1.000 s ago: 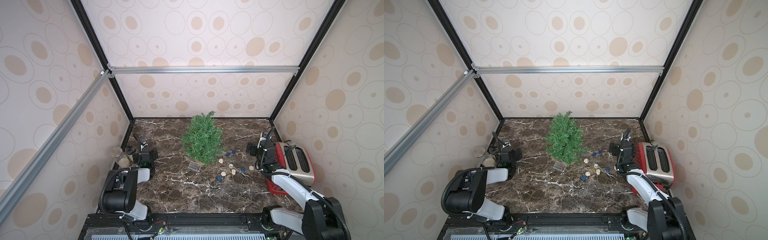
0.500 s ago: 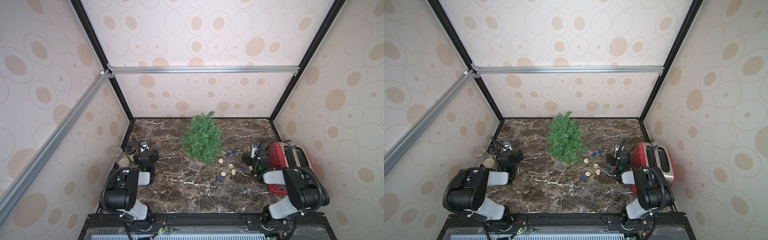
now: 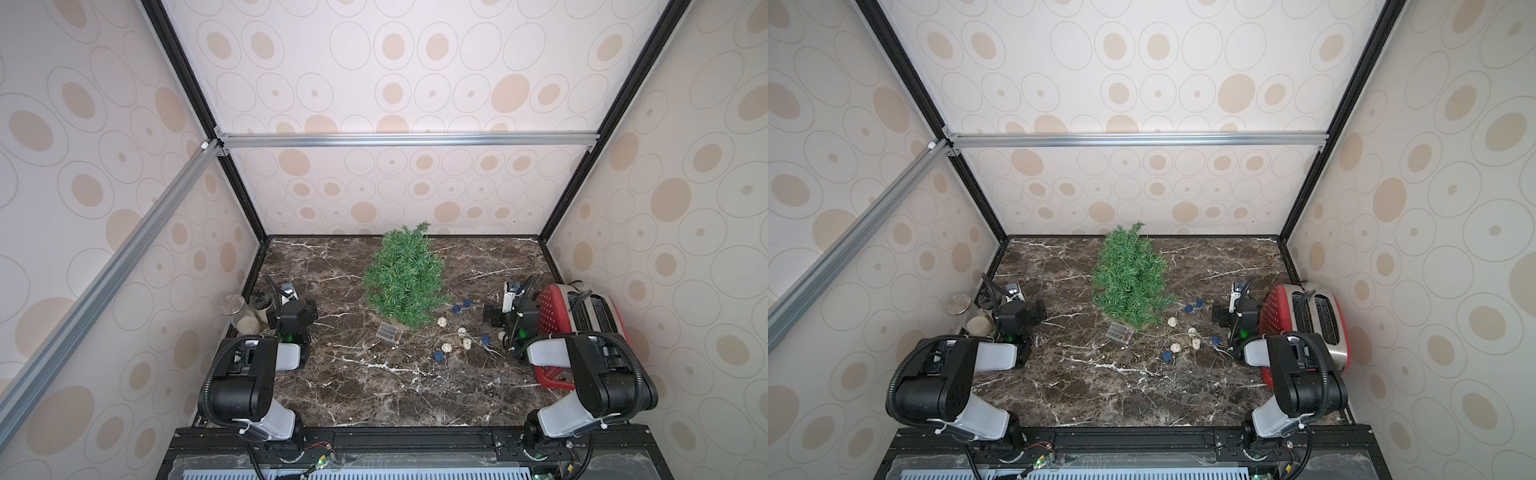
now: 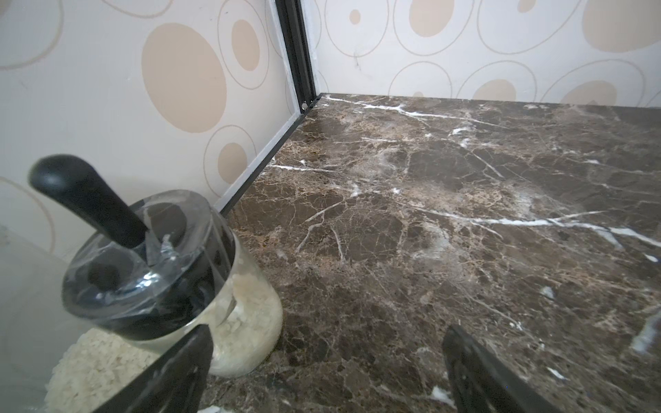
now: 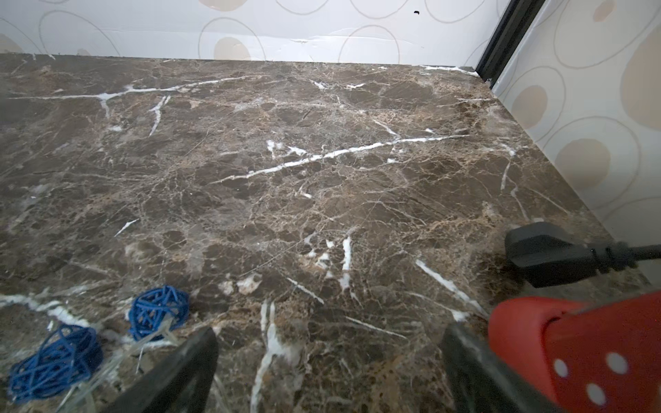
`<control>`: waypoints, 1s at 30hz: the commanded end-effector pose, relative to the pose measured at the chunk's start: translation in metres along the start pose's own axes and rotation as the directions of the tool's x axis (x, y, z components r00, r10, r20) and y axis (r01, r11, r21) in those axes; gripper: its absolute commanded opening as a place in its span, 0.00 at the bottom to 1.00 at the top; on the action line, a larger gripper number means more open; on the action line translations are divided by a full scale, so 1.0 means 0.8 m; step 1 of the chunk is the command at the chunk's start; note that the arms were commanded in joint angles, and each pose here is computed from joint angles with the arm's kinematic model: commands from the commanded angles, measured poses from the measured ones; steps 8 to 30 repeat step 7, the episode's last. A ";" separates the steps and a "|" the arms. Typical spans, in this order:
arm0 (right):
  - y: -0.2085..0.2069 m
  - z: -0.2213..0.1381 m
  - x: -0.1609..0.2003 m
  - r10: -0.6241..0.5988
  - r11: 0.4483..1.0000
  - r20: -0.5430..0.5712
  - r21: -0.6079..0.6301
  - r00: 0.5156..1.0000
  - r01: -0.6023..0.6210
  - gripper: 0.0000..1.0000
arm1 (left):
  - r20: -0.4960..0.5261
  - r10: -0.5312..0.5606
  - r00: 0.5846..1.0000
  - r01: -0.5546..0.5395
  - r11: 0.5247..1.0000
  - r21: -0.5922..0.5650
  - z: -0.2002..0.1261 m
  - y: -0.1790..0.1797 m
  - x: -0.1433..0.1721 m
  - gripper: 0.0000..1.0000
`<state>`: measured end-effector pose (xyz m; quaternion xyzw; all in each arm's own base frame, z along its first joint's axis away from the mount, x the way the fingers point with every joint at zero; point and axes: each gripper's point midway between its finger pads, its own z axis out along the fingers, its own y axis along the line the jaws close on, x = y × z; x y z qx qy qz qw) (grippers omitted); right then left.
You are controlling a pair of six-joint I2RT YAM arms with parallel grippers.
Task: Remove string lights from the small christmas tree
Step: Reset both arms
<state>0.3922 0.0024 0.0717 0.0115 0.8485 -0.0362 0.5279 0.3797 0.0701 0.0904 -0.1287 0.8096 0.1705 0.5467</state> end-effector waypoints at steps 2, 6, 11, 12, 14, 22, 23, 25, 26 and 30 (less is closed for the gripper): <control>-0.001 -0.001 -0.017 -0.011 1.000 0.042 0.000 0.999 0.012 0.99 | 0.036 0.005 0.999 -0.005 1.000 0.001 0.003 -0.001 -0.017 0.99; -0.001 -0.001 -0.017 -0.012 1.000 0.041 -0.001 0.999 0.012 0.99 | 0.040 0.002 0.999 -0.002 1.000 -0.001 0.002 0.000 -0.018 0.99; -0.001 -0.001 -0.018 -0.012 1.000 0.043 0.000 0.999 0.012 0.99 | 0.040 0.001 0.999 -0.001 1.000 0.000 0.002 -0.001 -0.018 0.99; -0.001 -0.001 -0.018 -0.012 1.000 0.043 0.000 0.999 0.012 0.99 | 0.040 0.001 0.999 -0.001 1.000 0.000 0.002 -0.001 -0.018 0.99; -0.001 -0.001 -0.018 -0.012 1.000 0.043 0.000 0.999 0.012 0.99 | 0.040 0.001 0.999 -0.001 1.000 0.000 0.002 -0.001 -0.018 0.99; -0.001 -0.001 -0.018 -0.012 1.000 0.043 0.000 0.999 0.012 0.99 | 0.040 0.001 0.999 -0.001 1.000 0.000 0.002 -0.001 -0.018 0.99; -0.001 -0.001 -0.018 -0.012 1.000 0.043 0.000 0.999 0.012 0.99 | 0.040 0.001 0.999 -0.001 1.000 0.000 0.002 -0.001 -0.018 0.99; -0.001 -0.001 -0.018 -0.012 1.000 0.043 0.000 0.999 0.012 0.99 | 0.040 0.001 0.999 -0.001 1.000 0.000 0.002 -0.001 -0.018 0.99; -0.001 -0.001 -0.018 -0.012 1.000 0.043 0.000 0.999 0.012 0.99 | 0.040 0.001 0.999 -0.001 1.000 0.000 0.002 -0.001 -0.018 0.99; -0.001 -0.001 -0.018 -0.012 1.000 0.043 0.000 0.999 0.012 0.99 | 0.040 0.001 0.999 -0.001 1.000 0.000 0.002 -0.001 -0.018 0.99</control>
